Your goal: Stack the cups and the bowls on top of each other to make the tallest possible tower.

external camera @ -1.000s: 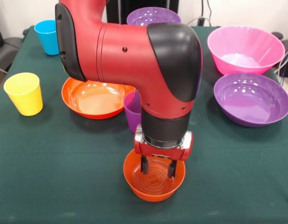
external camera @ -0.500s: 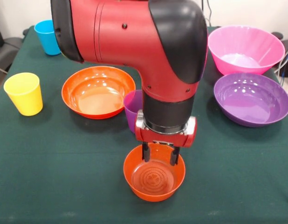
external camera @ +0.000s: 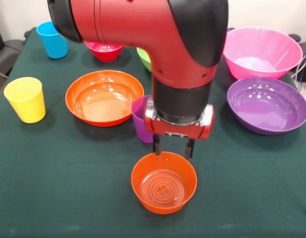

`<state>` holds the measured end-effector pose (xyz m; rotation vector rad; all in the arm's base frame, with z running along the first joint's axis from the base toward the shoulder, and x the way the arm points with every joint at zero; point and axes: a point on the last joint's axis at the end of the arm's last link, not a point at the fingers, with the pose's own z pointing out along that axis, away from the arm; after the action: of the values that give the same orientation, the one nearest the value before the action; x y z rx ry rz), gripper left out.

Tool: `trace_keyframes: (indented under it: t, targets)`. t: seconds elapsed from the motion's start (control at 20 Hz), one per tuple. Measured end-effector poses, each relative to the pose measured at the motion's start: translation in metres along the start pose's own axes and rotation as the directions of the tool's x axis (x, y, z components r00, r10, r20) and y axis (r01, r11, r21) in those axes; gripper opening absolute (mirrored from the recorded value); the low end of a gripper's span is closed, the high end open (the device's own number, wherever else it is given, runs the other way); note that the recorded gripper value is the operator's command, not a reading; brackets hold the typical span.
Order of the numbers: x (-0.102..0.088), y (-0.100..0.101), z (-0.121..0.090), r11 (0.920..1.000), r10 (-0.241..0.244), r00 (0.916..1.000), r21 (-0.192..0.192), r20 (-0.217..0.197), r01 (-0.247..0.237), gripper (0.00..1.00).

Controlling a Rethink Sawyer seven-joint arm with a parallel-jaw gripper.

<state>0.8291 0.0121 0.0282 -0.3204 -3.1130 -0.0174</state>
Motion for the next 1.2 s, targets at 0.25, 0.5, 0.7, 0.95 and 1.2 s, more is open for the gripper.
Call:
trace_keyframes:
  t: [0.25,0.5,0.7,0.95,1.2]
  targets:
    - [-0.001,0.000,-0.027,1.0000,0.000,0.9996,0.002,-0.029,0.000,1.00]
    - [-0.001,0.001,-0.056,1.0000,-0.002,0.9996,0.002,-0.028,0.002,1.00]
    - [0.004,0.001,-0.075,1.0000,-0.002,0.9996,0.001,-0.027,0.002,1.00]
    - [0.012,-0.012,-0.092,0.9999,0.011,0.9992,0.000,-0.039,-0.011,1.00]
    - [0.018,-0.041,-0.104,0.9989,0.046,0.9975,-0.002,-0.054,-0.047,1.00]
